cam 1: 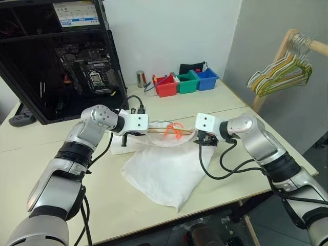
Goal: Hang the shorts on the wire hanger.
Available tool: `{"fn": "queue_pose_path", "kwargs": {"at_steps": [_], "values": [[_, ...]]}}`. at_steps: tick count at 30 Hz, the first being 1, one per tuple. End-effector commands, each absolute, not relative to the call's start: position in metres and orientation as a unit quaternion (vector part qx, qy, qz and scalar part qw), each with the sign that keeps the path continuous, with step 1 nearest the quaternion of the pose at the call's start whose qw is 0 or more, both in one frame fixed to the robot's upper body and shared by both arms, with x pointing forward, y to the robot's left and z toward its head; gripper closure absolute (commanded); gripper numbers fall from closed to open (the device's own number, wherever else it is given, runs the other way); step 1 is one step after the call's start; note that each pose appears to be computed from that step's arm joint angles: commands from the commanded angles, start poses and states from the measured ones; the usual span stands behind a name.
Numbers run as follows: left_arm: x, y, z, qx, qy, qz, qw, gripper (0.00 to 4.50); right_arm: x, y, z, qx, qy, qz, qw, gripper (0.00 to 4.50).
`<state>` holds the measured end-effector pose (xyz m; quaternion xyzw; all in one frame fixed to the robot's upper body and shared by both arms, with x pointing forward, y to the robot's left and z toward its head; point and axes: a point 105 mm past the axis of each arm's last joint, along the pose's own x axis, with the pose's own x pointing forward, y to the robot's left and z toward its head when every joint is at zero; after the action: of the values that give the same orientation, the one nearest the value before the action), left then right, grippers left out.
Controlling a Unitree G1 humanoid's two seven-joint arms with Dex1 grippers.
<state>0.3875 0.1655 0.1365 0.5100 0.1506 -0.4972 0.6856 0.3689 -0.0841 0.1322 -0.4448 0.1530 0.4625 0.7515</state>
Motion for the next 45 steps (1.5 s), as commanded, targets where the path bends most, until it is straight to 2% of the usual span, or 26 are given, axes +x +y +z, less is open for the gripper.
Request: {"fn": "queue_pose_path", "kwargs": {"at_steps": [1, 5, 6, 8, 14, 18, 27, 29, 35, 41, 45], "values": [[0.389, 0.168, 0.159, 0.515, 0.120, -0.478, 0.702, 4.50, 0.378, -0.085, 0.132, -0.480, 0.142, 0.457, 0.735, 1.19], [0.387, 0.172, 0.160, 0.514, 0.123, -0.472, 0.706, 4.50, 0.381, -0.088, 0.125, -0.501, 0.141, 0.461, 0.718, 1.19], [0.387, 0.172, 0.160, 0.513, 0.123, -0.471, 0.707, 4.50, 0.382, -0.088, 0.125, -0.501, 0.140, 0.461, 0.719, 1.57], [0.386, 0.174, 0.160, 0.513, 0.125, -0.469, 0.708, 4.50, 0.384, -0.086, 0.124, -0.498, 0.139, 0.460, 0.722, 1.94], [0.384, 0.177, 0.158, 0.509, 0.130, -0.466, 0.712, 4.50, 0.399, -0.079, 0.129, -0.510, 0.116, 0.442, 0.729, 3.49], [0.384, 0.176, 0.158, 0.509, 0.131, -0.465, 0.712, 4.50, 0.401, -0.078, 0.131, -0.513, 0.112, 0.442, 0.727, 4.38], [0.386, 0.173, 0.159, 0.512, 0.123, -0.467, 0.710, 4.50, 0.398, -0.077, 0.130, -0.514, 0.109, 0.445, 0.725, 4.47], [0.385, 0.169, 0.163, 0.508, 0.103, -0.477, 0.710, 3.90, 0.397, -0.076, 0.131, -0.498, 0.115, 0.446, 0.735, 4.50], [0.376, 0.175, 0.178, 0.466, 0.090, -0.510, 0.718, 2.69, 0.396, -0.073, 0.130, -0.477, 0.117, 0.446, 0.748, 4.50], [0.369, 0.192, 0.204, 0.414, 0.084, -0.507, 0.752, 1.48, 0.392, -0.074, 0.122, -0.457, 0.127, 0.447, 0.758, 4.50], [0.356, 0.203, 0.223, 0.357, 0.087, -0.514, 0.775, 0.70, 0.387, -0.081, 0.113, -0.442, 0.141, 0.444, 0.766, 4.50]]}}
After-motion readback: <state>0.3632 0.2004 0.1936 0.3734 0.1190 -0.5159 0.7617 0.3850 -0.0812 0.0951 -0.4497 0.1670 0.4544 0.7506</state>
